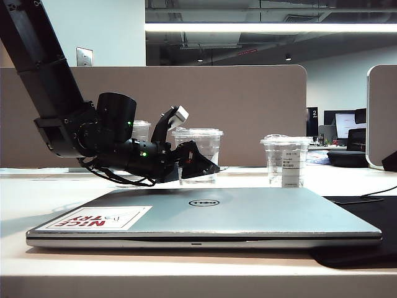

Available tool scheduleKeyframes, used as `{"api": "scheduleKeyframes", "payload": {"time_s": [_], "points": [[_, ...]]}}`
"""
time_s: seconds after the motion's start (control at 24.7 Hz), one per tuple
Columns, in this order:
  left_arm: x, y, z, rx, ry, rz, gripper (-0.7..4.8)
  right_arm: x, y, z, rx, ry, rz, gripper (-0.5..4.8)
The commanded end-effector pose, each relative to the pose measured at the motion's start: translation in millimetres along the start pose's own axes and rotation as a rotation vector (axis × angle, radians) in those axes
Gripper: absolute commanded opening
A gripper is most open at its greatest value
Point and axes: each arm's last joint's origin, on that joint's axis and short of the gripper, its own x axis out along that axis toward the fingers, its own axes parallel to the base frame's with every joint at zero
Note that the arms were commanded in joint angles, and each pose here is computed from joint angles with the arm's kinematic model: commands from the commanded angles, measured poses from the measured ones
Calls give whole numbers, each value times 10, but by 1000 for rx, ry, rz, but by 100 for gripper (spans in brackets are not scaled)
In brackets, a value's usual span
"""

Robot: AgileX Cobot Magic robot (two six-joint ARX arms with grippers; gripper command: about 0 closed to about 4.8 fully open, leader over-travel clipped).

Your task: Pick up the coffee cup on the middle and place it on the left side of the laptop.

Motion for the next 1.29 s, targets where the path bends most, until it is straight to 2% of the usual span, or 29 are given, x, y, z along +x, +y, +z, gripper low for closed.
{"api": "scheduleKeyframes", "payload": {"time_s": [0.04,0.12,0.28,0.4,0.49,0.77,0.89,1.01,1.13,1.29], "points": [[-4,1,43,21,-21,-2,350,3,-1,2,2,-12,-1,-5],[-3,0,43,22,-22,-3,300,3,-1,2,2,-12,-1,-5],[-5,1,45,23,-22,-4,311,3,-1,2,2,-12,-1,-5],[-5,-2,49,25,-26,-12,342,3,-1,2,2,-12,-1,-5],[-10,-10,87,46,-50,-31,343,3,-1,2,2,-12,-1,-5],[-194,22,393,101,-116,4,341,3,-1,1,2,-12,-1,-5],[-397,-12,463,112,-126,34,342,3,-1,2,2,-12,-1,-5],[-736,-106,458,125,-148,89,342,3,0,1,2,-11,-1,-5],[-1193,-272,363,115,-149,172,341,3,0,2,2,-12,-1,-5],[-1642,-429,270,132,-182,285,341,3,0,2,2,-13,-1,-5]]}}
